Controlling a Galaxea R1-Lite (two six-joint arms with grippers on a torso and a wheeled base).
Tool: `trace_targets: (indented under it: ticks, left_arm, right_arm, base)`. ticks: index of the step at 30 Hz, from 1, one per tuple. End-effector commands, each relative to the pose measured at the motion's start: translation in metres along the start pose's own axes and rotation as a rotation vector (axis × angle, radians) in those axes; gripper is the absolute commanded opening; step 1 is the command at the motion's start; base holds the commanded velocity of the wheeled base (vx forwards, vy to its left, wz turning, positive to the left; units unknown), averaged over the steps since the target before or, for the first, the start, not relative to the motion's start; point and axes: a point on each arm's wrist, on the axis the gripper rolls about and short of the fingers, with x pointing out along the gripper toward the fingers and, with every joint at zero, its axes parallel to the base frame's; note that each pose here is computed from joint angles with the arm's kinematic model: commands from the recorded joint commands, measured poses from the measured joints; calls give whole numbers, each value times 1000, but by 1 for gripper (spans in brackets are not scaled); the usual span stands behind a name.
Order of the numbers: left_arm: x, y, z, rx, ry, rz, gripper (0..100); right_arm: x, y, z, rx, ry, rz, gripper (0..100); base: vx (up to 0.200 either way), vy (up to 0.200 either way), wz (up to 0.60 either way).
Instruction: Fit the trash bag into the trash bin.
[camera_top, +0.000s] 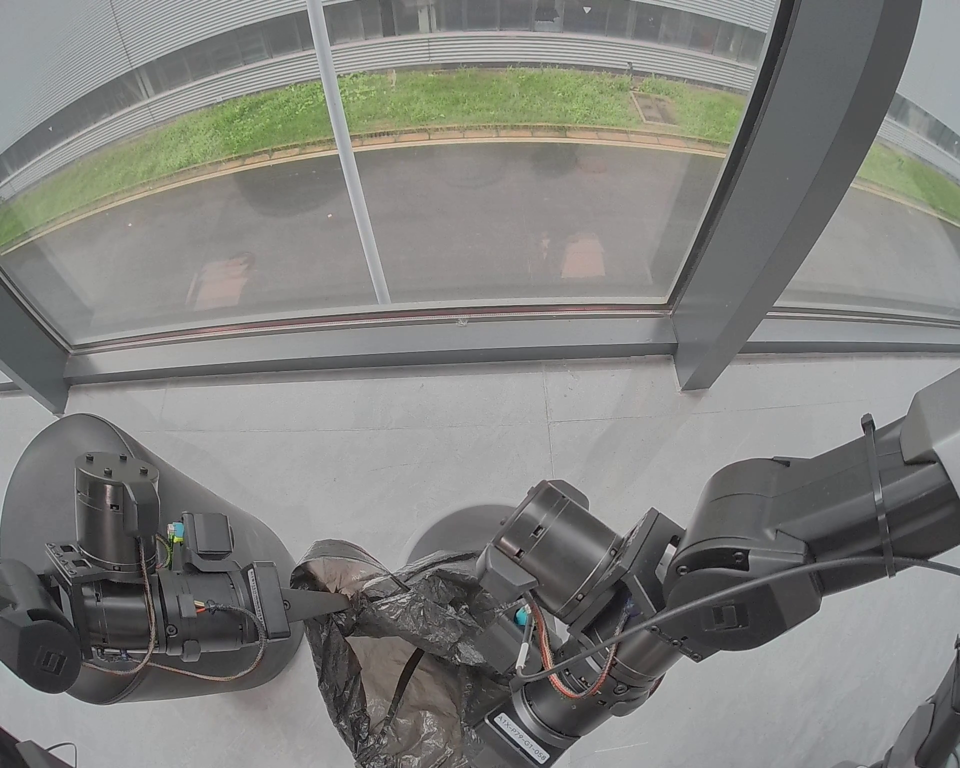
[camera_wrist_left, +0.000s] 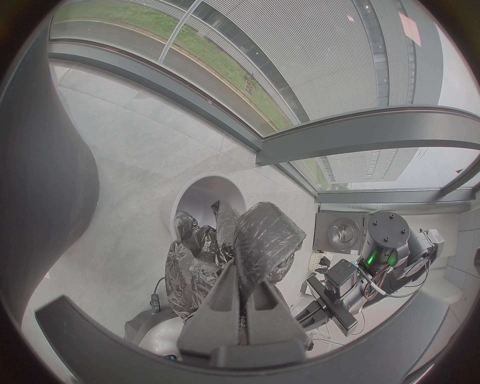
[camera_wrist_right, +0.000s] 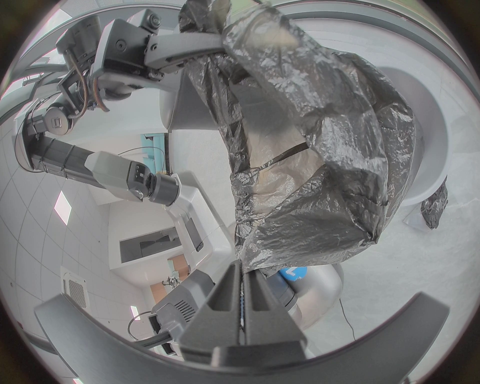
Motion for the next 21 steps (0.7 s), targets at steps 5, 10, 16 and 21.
trace_targets:
  ticks: [5,10,16,21]
  left_arm:
    - [13,11,5,-27,15,35,0]
    - [27,16,14,-43,20,48,0]
    - [47,29,27,-50,-13,51,0]
    - [63,36,32,-40,-29,38,0]
  right_arm:
    - [-6,-34,11,64,-81,-26,0]
    - [-24,-67,17,136,-152,-52,0]
    - [-29,-87,22,153,-231,-62,0]
    - [-27,-100,29,144,-305,-67,0]
  base:
    - [0,0,0]
    - [0,0,0]
    - [0,0,0]
    - [0,0,0]
